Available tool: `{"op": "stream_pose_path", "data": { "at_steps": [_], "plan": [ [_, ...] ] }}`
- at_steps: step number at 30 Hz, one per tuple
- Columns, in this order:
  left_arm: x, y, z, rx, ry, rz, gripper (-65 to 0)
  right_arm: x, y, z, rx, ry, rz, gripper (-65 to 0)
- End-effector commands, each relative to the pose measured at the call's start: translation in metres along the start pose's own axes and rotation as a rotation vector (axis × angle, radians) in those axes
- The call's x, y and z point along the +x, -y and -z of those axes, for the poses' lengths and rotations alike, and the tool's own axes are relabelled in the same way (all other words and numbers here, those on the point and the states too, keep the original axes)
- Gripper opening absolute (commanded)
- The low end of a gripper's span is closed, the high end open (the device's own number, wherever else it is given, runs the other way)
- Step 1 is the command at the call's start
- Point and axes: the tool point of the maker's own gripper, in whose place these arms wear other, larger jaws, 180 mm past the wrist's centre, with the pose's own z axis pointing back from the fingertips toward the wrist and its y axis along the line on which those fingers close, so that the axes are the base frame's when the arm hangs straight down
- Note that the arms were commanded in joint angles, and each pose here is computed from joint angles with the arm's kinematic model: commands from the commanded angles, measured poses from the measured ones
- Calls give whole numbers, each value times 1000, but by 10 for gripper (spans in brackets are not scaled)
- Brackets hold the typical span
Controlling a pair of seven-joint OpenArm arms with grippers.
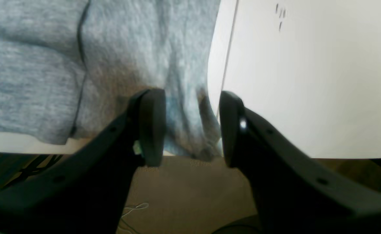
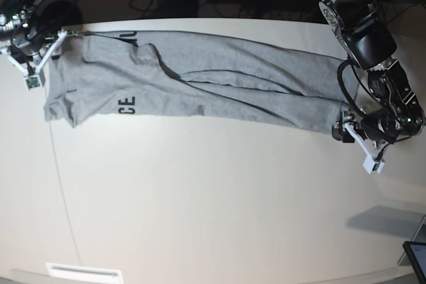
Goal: Fold the T-shirt properly
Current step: 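Grasp the hem-end edge of the strip with the left gripper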
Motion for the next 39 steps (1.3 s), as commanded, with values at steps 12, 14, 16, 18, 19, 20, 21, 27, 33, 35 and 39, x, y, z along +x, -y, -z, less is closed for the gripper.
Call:
{"op": "stream_pose_path", "data": {
  "at_steps": [12, 14, 16, 18, 19, 20, 21, 27, 33, 35, 39],
  "plan": [
    [20, -7, -11, 17, 55, 17, -586, 6, 4, -4, -12, 23, -6, -392],
    [20, -7, -11, 17, 55, 17, -590, 6, 4, -4, -12, 23, -6, -392],
    [20, -7, -11, 17, 55, 17, -620, 6, 4, -4, -12, 23, -6, -392],
    [20, -7, -11, 17, 56, 16, -650, 6, 4, -4, -12, 23, -6, -392],
    [20, -7, -12, 19, 59, 16, -650, 6, 4, -4, -12, 23, -6, -392],
    [21, -8, -13, 22, 61, 18, -650, 6, 4, -4, -12, 23, -6, -392],
    [21, -8, -13, 23, 63, 17, -650, 6, 4, -4, -12, 23, -6, -392],
    [22, -7, -15, 22, 65, 23, -650, 5, 4, -3, -11, 22, -6, -392],
    [35, -7, -43, 101, 119, 100, -650, -2, 1, 6, 16, -4, 11, -392],
    [39, -2, -48, 110, 140, 120, -650, -3, 0, 8, 20, -5, 13, -392],
    [15, 0, -44, 115, 96, 132, -650, -1, 1, 8, 18, -1, 13, -392]
  ]
}}
